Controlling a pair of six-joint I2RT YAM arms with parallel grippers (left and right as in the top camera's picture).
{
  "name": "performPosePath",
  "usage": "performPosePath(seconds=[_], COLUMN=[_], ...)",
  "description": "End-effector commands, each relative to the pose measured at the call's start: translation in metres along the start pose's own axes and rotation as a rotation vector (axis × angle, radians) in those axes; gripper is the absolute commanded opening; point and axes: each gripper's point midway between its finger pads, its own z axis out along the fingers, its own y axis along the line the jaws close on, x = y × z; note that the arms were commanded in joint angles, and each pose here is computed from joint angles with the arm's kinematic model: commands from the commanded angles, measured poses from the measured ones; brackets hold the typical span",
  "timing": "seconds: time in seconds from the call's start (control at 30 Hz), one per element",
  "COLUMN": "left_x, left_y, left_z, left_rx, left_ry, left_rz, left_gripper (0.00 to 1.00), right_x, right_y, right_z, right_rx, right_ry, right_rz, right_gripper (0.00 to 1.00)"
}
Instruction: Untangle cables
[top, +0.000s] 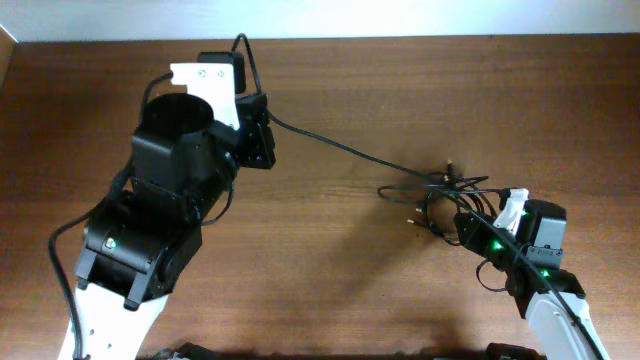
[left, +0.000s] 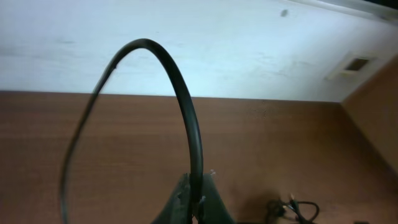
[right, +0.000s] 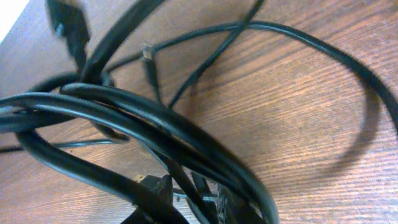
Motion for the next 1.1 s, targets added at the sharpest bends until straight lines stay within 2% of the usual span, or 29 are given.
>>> performPosePath(seconds=[0.0,0.03,0.07,0.13,0.17,0.23,0.27,0.37,0.53,0.57,0.6,0.67,0.7,0.73,0.77,0.83,0.87,0.93,0.97,1.0,1.03,1.07], left_x=[-0.026,-0.010,0.007,0.036,0.051,0.078,0.088,0.112,0.134,0.130,0.108,0.027,0.006,-0.018,-0.032,-0.065,-0.081,-0.102,-0.104,-0.105,-0.106,-0.106], left_y=[0.066,0.066,0.055,0.040,0.030,-0.004,-0.014,-0.026,-0.063,-0.064,-0.070,-0.073,-0.066,-0.056,-0.059,-0.084,-0.095,-0.102,-0.103,-0.103,-0.103,-0.103], left_z=[-0.012,0.000,0.012,0.034,0.046,0.063,0.063,0.053,0.040,0.037,0.027,-0.014,-0.023,-0.036,-0.046,-0.074,-0.087,-0.098,-0.098,-0.099,-0.100,-0.100], left_rx=[-0.306,-0.249,-0.175,-0.081,-0.018,0.192,0.258,0.288,0.367,0.377,0.422,0.439,0.389,0.323,0.332,0.460,0.511,0.538,0.542,0.542,0.543,0.546], left_ry=[-0.115,-0.026,0.056,0.189,0.261,0.393,0.448,0.550,0.620,0.603,0.512,0.239,0.173,0.092,0.038,-0.120,-0.203,-0.302,-0.302,-0.309,-0.311,-0.307], left_rz=[-0.022,-0.031,-0.031,-0.038,-0.049,-0.077,-0.098,-0.075,-0.012,0.009,0.101,0.245,0.255,0.260,0.236,0.249,0.270,0.279,0.257,0.258,0.259,0.242], left_gripper=[0.00,0.00,0.00,0.00,0.00,0.00,0.00,0.00,0.00,0.00,0.00,0.00,0.00,0.00,0.00,0.00,0.00,0.00,0.00,0.00,0.00,0.00], right_x=[-0.001,0.006,0.009,0.015,0.018,0.021,0.021,0.023,0.023,0.023,0.023,0.016,0.013,0.016,0.021,0.009,0.006,0.018,0.024,0.025,0.020,0.018], right_y=[-0.028,-0.025,-0.021,-0.022,-0.023,-0.024,-0.024,-0.026,-0.025,-0.025,-0.025,-0.020,-0.019,-0.003,0.048,0.102,0.107,0.139,0.149,0.147,0.149,0.171], right_z=[-0.002,-0.002,-0.002,-0.002,-0.002,-0.003,-0.003,-0.003,-0.003,-0.003,-0.003,-0.002,-0.002,-0.001,-0.010,-0.035,-0.035,-0.037,-0.029,-0.011,0.000,0.003], right_rx=[0.135,0.118,0.092,0.097,0.103,0.108,0.107,0.113,0.112,0.112,0.112,0.085,0.078,-0.008,-0.297,-0.613,-0.618,-0.694,-0.670,-0.547,-0.448,-0.448], right_ry=[-0.022,0.007,0.026,0.049,0.061,0.071,0.071,0.081,0.080,0.080,0.080,0.056,0.044,0.073,0.140,0.140,0.151,0.157,0.105,-0.004,-0.094,-0.196], right_rz=[0.047,0.082,0.087,0.096,0.102,0.105,0.106,0.110,0.110,0.110,0.110,0.097,0.091,0.090,0.059,-0.019,0.041,-0.090,-0.226,-0.427,-0.512,-0.653], right_gripper=[0.26,0.27,0.36,0.56,0.69,0.91,0.98,0.98,0.98,0.99,0.98,0.99,0.99,0.98,0.98,0.98,0.98,0.98,0.98,0.98,0.99,0.99])
